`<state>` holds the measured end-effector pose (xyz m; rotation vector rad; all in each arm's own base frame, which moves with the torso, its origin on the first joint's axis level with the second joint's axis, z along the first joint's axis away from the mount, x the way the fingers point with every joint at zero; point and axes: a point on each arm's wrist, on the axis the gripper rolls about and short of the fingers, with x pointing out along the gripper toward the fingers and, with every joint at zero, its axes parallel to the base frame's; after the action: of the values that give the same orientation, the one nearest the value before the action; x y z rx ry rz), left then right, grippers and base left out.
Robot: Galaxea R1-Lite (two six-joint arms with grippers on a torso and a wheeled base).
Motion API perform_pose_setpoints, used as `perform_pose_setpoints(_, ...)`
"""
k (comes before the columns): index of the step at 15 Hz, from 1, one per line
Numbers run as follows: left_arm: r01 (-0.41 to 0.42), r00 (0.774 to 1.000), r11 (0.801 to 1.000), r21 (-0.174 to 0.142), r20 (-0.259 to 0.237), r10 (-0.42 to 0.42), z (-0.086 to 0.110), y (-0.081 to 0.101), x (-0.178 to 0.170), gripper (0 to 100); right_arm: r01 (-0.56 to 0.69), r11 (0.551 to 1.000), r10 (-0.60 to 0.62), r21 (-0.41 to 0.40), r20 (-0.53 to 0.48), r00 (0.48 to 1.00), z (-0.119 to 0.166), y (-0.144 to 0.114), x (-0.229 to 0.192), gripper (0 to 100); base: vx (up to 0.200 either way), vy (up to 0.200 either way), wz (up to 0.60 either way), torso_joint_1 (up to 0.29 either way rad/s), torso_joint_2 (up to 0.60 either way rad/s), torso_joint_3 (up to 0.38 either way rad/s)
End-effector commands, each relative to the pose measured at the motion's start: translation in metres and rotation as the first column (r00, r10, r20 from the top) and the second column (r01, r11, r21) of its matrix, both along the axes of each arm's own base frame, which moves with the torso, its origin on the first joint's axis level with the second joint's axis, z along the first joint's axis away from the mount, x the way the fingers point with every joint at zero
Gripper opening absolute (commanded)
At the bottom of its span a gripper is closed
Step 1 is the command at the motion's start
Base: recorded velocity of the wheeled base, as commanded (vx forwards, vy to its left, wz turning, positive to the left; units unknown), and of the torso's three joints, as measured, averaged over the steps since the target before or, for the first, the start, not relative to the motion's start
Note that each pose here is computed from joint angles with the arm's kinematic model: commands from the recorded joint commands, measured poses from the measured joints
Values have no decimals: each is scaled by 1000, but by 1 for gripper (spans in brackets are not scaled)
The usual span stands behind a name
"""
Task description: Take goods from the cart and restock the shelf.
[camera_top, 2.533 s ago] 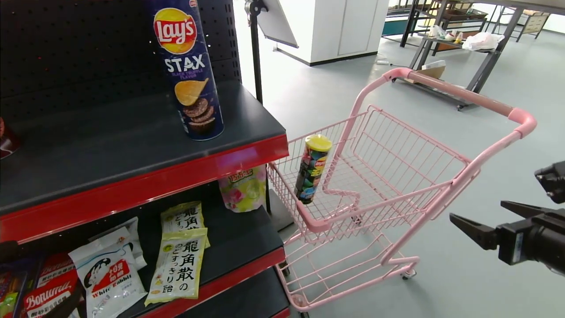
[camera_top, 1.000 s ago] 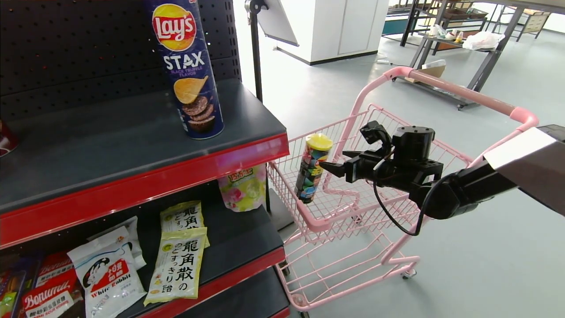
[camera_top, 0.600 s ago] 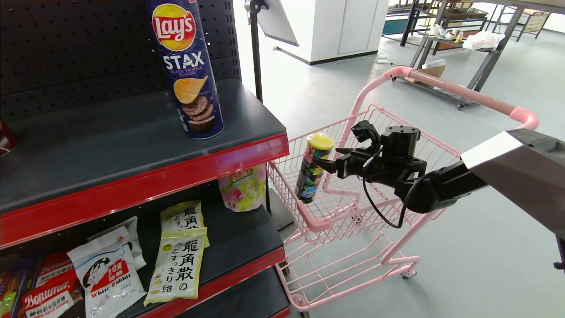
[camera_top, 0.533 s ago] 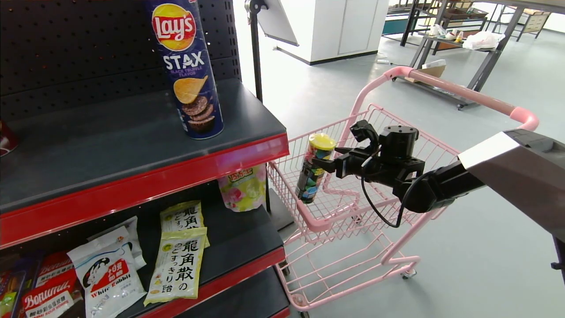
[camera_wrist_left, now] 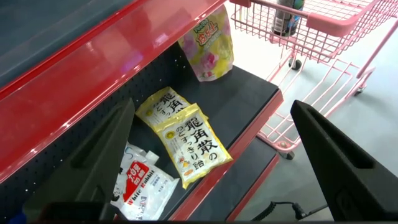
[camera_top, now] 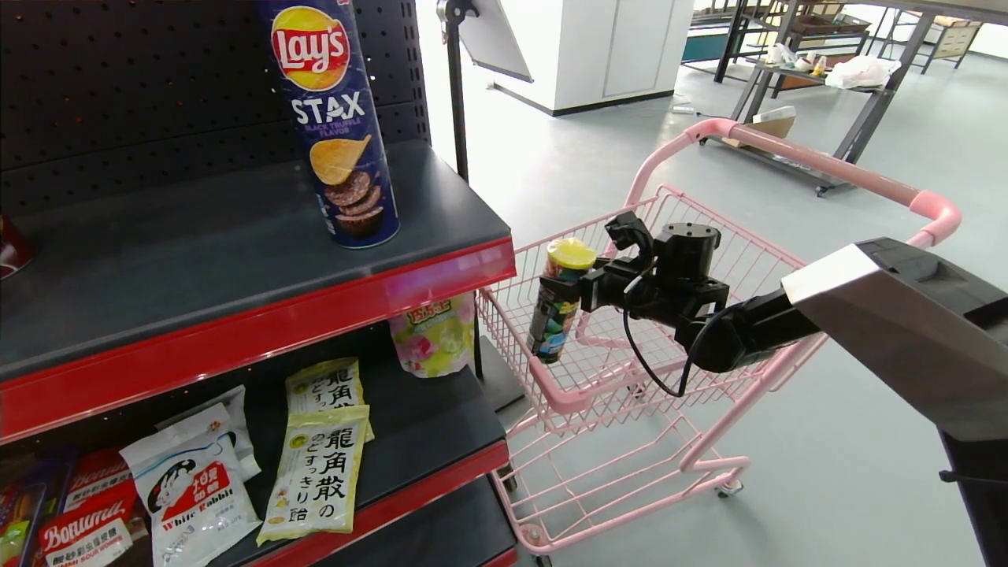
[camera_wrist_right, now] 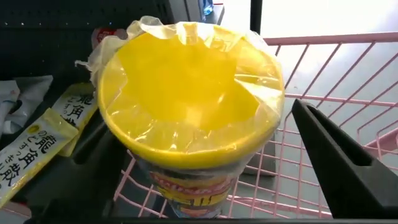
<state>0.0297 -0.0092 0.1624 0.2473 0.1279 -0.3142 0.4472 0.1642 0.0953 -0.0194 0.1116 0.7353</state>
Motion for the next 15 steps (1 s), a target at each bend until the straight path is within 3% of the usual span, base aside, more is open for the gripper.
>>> perform_pose_setpoints(1, 0, 1000, 1000, 2, -4, 0, 0, 0, 0, 100, 0, 1000, 0, -2, -6, 1000, -8, 2, 5, 100, 0, 0, 0, 0, 0, 0)
perform_pose_setpoints(2, 0, 1000, 1000, 2, -4, 0, 0, 0, 0, 100, 0, 1000, 0, 1, -1, 1000, -7, 3, 6, 0, 0, 0, 0, 0, 0, 0)
perform_pose_setpoints(6, 1, 1000, 1000, 8, -7, -1, 0, 0, 1, 100, 12, 1000, -12, 0, 9, 1000, 0, 2, 2, 0, 0, 0, 0, 0, 0, 0)
perform_pose_setpoints(10, 1, 1000, 1000, 8, -7, -1, 0, 0, 1, 100, 56, 998, -55, -2, 35, 998, 48, -9, -44, 0, 0, 0, 0, 0, 0, 0)
perform_pose_setpoints(13, 2, 1000, 1000, 5, -1, -2, 1, 0, 1, 100, 165, 986, -167, 28, 136, 976, 112, -49, -79, 0, 0, 0, 0, 0, 0, 0)
perform_pose_setpoints(15, 5, 1000, 1000, 22, 6, -5, 1, 0, 1, 100, 246, 969, -243, -10, 129, 962, 148, -73, -115, 0, 0, 0, 0, 0, 0, 0)
